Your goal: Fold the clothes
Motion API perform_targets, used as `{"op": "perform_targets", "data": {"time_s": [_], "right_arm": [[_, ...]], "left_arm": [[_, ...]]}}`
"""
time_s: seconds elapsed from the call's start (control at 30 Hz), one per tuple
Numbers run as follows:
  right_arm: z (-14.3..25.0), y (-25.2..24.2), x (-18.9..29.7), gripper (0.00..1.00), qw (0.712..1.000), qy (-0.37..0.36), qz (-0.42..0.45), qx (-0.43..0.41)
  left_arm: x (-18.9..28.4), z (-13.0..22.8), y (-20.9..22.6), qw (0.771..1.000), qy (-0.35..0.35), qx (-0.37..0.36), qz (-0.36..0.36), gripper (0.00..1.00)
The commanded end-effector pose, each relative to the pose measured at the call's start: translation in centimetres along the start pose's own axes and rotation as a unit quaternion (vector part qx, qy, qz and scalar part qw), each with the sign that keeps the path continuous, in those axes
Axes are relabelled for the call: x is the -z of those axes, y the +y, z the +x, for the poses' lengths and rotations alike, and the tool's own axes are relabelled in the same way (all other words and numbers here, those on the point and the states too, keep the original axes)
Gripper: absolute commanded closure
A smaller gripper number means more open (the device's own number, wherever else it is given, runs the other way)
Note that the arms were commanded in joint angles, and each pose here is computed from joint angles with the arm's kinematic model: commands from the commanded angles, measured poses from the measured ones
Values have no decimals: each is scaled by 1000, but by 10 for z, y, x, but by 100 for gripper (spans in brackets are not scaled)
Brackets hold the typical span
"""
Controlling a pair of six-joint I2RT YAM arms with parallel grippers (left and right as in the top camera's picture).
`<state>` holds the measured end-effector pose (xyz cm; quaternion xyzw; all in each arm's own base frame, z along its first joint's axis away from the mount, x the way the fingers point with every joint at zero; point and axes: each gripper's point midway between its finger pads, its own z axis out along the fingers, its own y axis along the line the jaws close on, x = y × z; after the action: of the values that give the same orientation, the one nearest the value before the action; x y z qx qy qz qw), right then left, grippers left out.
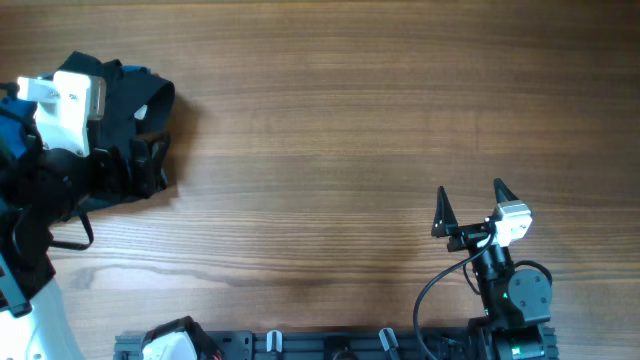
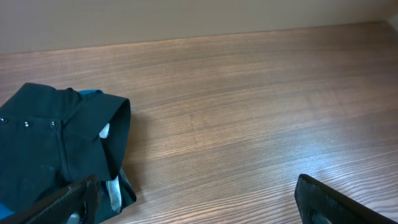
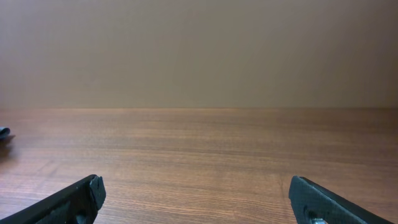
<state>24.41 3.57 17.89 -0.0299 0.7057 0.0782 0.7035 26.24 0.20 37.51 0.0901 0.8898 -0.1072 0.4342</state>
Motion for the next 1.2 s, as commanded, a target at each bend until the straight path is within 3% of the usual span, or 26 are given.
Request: {"op": "perform_targets", "data": {"time_s": [0.0, 0.57, 0.67, 0.77, 0.83, 1.03, 1.17], "right_arm": [[3, 2, 0, 0, 1000, -2, -7, -8], [3, 2, 0, 0, 1000, -1, -7, -8], [3, 2, 0, 0, 1000, -1, -7, -8], [3, 2, 0, 0, 1000, -1, -7, -9], [3, 2, 0, 0, 1000, -1, -7, -8], [3, 1, 0, 0, 1000, -1, -6, -8], [3, 2, 0, 0, 1000, -1, -7, -8]], "left_arm": [[-2, 0, 0, 1000, 2, -9, 1, 0], [0, 0, -2, 1000, 0, -12, 1, 0], [19, 6, -10, 997, -12, -58, -49, 0], [27, -11, -30, 985, -149, -75, -50, 0], [27, 0, -34, 972, -223, -63, -50, 0], [-15, 88, -39, 945, -320, -62, -35, 0], [-41, 114, -39, 929, -363, -66, -21, 0]]}}
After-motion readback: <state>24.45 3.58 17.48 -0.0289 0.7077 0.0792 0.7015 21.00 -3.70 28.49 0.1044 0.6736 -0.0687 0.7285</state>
